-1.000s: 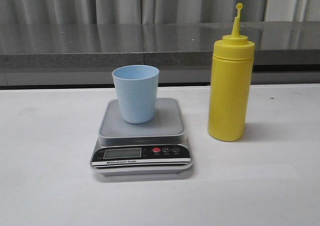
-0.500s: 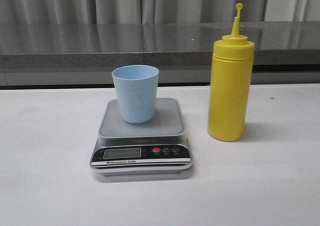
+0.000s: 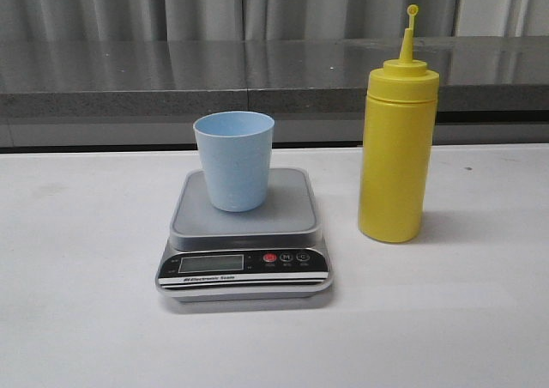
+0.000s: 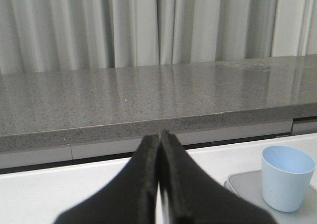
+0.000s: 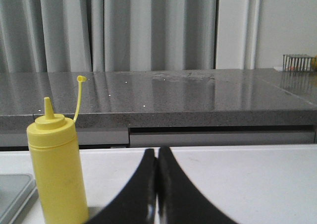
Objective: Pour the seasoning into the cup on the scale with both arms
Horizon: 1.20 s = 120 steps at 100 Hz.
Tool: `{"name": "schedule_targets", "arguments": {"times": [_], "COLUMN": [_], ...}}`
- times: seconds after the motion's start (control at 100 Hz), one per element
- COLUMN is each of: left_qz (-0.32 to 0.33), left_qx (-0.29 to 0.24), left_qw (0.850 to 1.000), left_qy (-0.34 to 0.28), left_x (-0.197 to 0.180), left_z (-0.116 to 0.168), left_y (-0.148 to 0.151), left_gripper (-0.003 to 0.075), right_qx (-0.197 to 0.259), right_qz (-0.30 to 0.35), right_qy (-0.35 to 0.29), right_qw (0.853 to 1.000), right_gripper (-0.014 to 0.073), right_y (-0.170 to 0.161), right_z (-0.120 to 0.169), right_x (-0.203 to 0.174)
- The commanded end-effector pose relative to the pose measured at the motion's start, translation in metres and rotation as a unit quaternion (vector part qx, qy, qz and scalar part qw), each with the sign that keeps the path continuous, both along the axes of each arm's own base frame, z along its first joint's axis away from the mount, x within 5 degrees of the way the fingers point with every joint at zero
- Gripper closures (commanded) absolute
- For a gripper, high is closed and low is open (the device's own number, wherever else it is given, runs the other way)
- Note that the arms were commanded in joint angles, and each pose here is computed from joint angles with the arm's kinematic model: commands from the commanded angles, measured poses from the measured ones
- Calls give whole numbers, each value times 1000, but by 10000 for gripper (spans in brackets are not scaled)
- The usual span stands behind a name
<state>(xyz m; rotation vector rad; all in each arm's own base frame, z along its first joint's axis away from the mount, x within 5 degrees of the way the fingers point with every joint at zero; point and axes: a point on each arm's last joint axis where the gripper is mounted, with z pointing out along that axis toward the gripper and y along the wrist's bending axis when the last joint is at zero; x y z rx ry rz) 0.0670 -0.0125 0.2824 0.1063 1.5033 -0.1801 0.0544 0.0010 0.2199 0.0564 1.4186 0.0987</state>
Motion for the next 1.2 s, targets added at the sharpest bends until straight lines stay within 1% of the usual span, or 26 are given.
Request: {"name": "schedule_targets", "arguments": {"times": [0.0, 0.1, 0.27, 0.42, 0.57, 0.64, 0.67, 0.73, 0.79, 0.84, 0.89, 1.01, 1.11, 1.19], "left_qz": [5, 5, 5, 5, 5, 5, 5, 5, 5, 5, 5, 5, 5, 5], "left_qx": [-13, -13, -13, -13, -13, -13, -13, -13, -13, -13, -13, -13, -13, -13], "left_qw": [998, 998, 998, 998, 998, 998, 998, 998, 998, 998, 998, 998, 998, 998], "left_qy": [-54, -54, -54, -54, -54, -54, -54, -54, -54, -54, -54, -54, -54, -54], "left_x": [-1, -1, -1, -1, -1, -1, -1, -1, -1, -1, -1, -1, -1, -1], "left_z": [17, 17, 17, 17, 17, 17, 17, 17, 17, 17, 17, 17, 17, 17], "left_y": [1, 1, 1, 1, 1, 1, 1, 1, 1, 1, 1, 1, 1, 1], "left_gripper": [738, 738, 738, 738, 738, 738, 738, 738, 738, 738, 738, 738, 738, 738], "right_qx": [24, 22, 21, 21, 16, -10, -28, -78, -135, -172, -193, -195, -188, -175], "right_qz": [2, 6, 7, 4, 6, 14, 20, 41, 69, 93, 115, 139, 146, 148], "right_qy": [-22, 15, 43, 60, 50, 41, 42, 37, 39, 39, 38, 58, 71, 74], "right_qw": [999, 1000, 999, 998, 999, 999, 999, 995, 988, 980, 974, 969, 969, 971], "right_gripper": [662, 662, 662, 662, 662, 662, 662, 662, 662, 662, 662, 662, 657, 605], "right_y": [0, 1, 1, 2, 4, 8, 11, 20, 30, 39, 47, 57, 60, 61], "right_z": [31, 51, 92, 120, 134, 134, 132, 128, 119, 112, 106, 90, 78, 69], "right_x": [-2, 3, 24, 59, 95, 113, 120, 133, 145, 153, 160, 174, 182, 184]}}
